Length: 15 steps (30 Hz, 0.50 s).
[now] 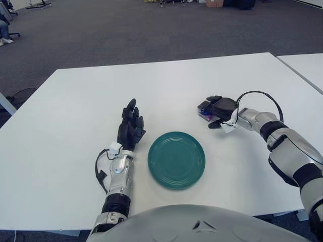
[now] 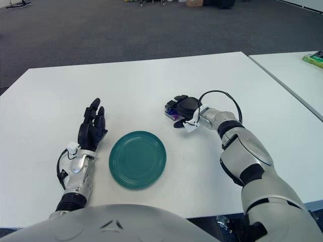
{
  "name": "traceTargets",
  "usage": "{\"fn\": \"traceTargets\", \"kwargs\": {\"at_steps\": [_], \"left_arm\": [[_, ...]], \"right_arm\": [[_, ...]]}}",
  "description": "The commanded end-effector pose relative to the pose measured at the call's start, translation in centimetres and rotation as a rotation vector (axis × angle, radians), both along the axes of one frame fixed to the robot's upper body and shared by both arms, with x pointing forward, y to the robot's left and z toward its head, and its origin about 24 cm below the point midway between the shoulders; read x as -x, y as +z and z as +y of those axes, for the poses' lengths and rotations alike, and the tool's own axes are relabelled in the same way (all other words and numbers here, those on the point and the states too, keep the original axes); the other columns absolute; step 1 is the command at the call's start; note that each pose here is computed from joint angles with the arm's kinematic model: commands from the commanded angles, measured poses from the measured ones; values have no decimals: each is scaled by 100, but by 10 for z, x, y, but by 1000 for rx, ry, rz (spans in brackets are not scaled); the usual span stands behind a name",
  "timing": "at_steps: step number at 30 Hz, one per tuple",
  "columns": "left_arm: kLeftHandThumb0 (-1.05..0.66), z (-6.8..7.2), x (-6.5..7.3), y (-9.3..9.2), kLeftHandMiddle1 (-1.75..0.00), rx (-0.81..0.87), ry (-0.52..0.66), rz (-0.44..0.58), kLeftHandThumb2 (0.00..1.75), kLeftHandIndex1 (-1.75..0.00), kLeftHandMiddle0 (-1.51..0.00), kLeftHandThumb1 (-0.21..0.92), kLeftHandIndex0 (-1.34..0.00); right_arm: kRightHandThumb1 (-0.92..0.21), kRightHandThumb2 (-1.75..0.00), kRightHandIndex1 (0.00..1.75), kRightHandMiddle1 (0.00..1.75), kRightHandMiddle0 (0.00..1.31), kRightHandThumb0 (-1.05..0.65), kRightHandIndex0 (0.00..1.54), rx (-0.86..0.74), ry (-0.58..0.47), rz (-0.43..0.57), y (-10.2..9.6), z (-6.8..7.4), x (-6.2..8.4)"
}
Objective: Put the gum into the plate.
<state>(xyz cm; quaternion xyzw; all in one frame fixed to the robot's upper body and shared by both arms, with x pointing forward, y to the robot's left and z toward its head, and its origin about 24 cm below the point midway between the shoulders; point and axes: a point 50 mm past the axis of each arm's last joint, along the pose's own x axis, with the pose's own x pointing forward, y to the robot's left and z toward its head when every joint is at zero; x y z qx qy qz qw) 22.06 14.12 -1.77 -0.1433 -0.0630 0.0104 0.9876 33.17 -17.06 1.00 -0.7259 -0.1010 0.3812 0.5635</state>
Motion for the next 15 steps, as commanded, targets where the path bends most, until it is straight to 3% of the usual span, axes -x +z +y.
{"fn": "traceTargets", "kwargs": {"at_steps": [1,15], "left_arm": [[-73,-31,36,-41,-2,181,42,208,56,-48,-20,92,0],[-74,-31,36,-44,-2,229,63,243,56,-53,-23,92,0]], "right_arm": [[-92,-56,3,54,0,-66,37,107,-6,111,-23,-6,15],[-92,-57,5,62,0,-69,45,184,6,191,-39,-11,27]]}}
